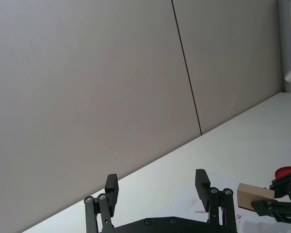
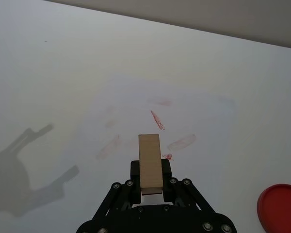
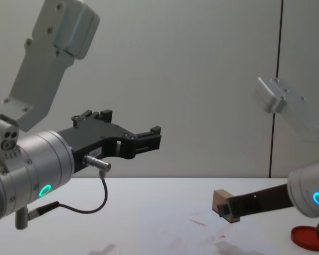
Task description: Use the one hand to pick up the stamp and affix it onto the A4 paper.
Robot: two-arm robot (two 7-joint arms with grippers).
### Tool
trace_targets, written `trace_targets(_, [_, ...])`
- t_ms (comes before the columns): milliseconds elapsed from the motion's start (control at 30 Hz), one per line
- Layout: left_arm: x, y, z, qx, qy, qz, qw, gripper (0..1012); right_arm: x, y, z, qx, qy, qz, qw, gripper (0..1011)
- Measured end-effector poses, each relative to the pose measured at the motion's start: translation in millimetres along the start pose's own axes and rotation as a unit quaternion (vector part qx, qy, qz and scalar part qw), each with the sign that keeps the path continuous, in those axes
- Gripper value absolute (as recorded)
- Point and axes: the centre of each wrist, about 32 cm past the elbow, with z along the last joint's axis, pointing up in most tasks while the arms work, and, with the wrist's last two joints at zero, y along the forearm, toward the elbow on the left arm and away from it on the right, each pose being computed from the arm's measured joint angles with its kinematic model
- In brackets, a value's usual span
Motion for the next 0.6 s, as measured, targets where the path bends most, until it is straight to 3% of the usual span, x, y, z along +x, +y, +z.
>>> trace_targets(600, [0.0,0.0,0.0,0.0,0.0,0.0,1.0,1002,4.3,-2.6,-5.8,-0.042,0.0,0.007,0.9991,226])
